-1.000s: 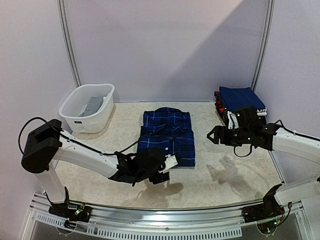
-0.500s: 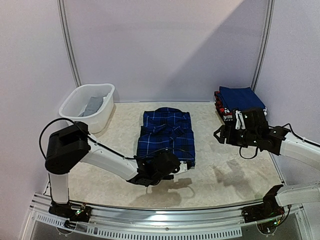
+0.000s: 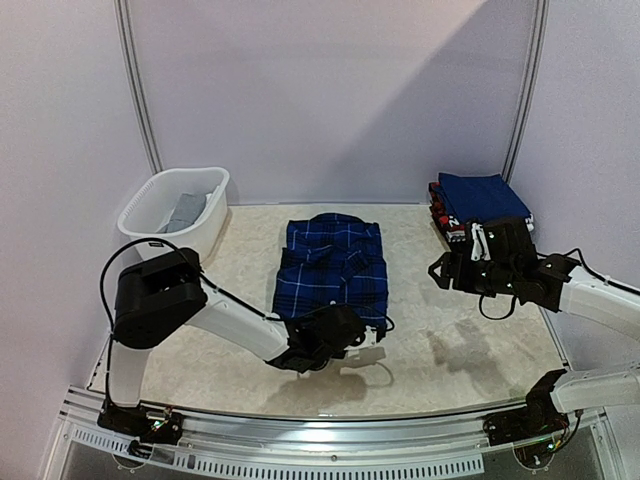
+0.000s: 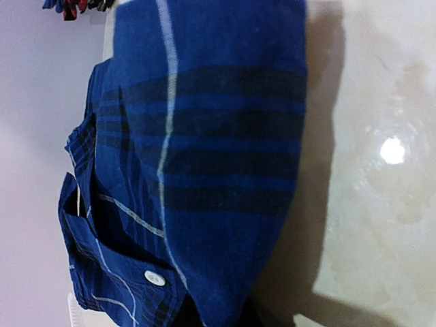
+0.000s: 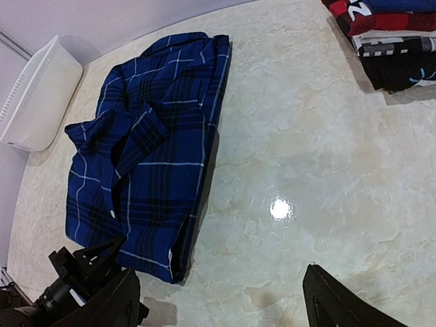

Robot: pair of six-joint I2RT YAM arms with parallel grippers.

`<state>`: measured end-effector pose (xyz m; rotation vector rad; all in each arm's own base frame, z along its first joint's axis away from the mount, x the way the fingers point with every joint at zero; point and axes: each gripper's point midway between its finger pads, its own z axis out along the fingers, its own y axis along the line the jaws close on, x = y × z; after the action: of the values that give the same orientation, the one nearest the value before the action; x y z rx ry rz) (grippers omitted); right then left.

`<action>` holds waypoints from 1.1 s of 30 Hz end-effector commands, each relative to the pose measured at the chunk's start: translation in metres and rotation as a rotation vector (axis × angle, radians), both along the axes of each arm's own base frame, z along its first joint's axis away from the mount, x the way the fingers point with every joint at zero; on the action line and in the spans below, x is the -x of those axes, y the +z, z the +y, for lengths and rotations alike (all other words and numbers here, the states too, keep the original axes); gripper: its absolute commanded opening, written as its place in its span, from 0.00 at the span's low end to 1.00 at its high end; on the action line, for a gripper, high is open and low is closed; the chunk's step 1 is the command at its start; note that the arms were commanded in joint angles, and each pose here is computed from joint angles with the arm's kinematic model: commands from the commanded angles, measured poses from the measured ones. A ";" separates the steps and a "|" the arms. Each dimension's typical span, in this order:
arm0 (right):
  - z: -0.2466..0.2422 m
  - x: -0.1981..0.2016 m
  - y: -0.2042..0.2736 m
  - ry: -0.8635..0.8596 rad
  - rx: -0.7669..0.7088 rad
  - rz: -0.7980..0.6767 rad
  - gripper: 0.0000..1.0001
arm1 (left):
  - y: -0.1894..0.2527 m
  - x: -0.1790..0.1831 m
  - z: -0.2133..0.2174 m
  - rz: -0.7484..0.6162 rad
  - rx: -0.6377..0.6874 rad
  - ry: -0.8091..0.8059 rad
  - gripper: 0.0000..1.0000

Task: Fold and stack the mixed laundry pile
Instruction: Pick up the 2/3-rectangle-folded shirt from the center of the board, then fold the 2/3-rectangle-folded shirt at the center of the board.

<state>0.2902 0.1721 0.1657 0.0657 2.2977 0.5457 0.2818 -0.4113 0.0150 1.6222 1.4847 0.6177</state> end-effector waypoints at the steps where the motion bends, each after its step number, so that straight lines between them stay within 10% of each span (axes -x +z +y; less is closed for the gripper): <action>1: 0.007 -0.002 -0.001 0.027 -0.004 0.000 0.83 | -0.005 0.010 0.008 0.056 -0.025 -0.011 0.00; 24: 0.151 0.054 -0.044 0.638 -0.039 0.140 0.49 | 0.096 0.187 0.009 0.253 -0.067 -0.118 0.00; 33: 0.180 0.085 -0.077 0.810 -0.064 0.230 0.04 | 0.120 0.202 0.005 0.274 -0.103 -0.154 0.00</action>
<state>0.2160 0.3387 0.0985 -0.7501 2.4739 0.9881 0.0880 -0.4174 0.1240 1.8906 1.5267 0.3845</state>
